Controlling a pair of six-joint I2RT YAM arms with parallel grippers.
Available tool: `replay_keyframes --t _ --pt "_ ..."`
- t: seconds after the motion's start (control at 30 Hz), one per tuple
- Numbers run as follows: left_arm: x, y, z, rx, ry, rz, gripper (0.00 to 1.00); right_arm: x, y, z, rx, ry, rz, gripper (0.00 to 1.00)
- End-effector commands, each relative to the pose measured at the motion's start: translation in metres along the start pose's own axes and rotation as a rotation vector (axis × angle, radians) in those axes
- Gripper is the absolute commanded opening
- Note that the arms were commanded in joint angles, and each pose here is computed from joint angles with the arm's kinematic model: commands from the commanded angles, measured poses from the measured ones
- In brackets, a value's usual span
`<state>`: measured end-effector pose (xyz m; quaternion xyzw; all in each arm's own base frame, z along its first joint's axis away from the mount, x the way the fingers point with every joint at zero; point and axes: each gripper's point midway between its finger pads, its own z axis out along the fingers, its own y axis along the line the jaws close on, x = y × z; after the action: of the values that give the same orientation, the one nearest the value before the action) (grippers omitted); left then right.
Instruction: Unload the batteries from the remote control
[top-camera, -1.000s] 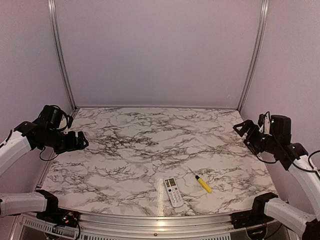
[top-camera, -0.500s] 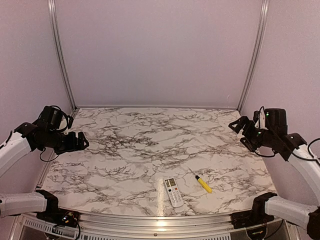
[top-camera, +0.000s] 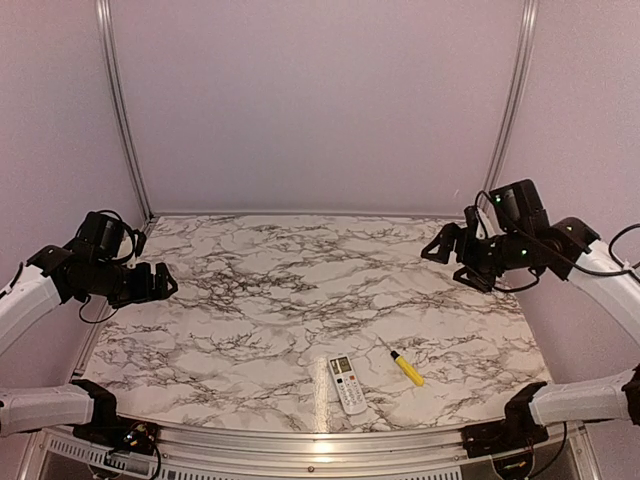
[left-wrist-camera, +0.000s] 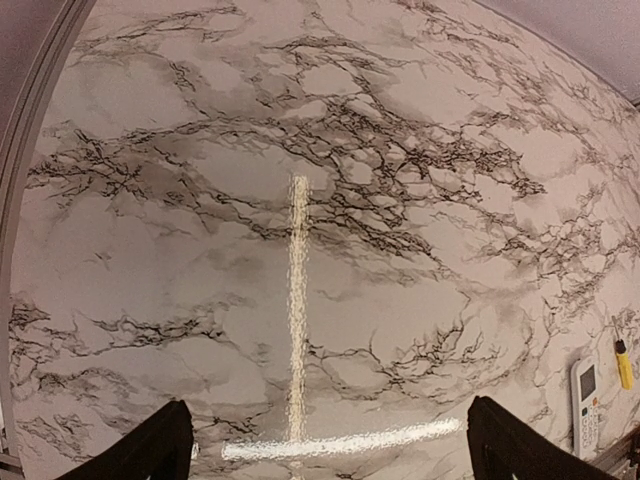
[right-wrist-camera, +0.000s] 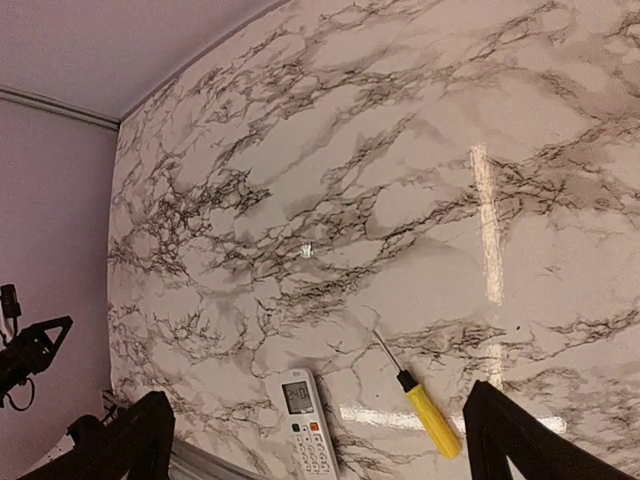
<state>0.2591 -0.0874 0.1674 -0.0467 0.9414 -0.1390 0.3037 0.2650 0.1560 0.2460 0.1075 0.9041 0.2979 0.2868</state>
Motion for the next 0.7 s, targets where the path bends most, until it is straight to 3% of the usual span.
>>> replay_keyframes --t 0.0,0.4,0.67 --pt "-0.001 -0.004 -0.002 0.024 -0.021 0.013 0.99 0.031 0.012 0.012 0.108 0.145 -0.087 0.99" --pt "-0.001 -0.006 -0.004 0.029 -0.031 0.016 0.99 0.125 0.073 0.066 0.270 0.450 -0.361 0.99" --pt "-0.002 -0.006 -0.005 0.027 -0.035 0.016 0.99 0.178 0.081 0.102 0.393 0.567 -0.491 0.99"
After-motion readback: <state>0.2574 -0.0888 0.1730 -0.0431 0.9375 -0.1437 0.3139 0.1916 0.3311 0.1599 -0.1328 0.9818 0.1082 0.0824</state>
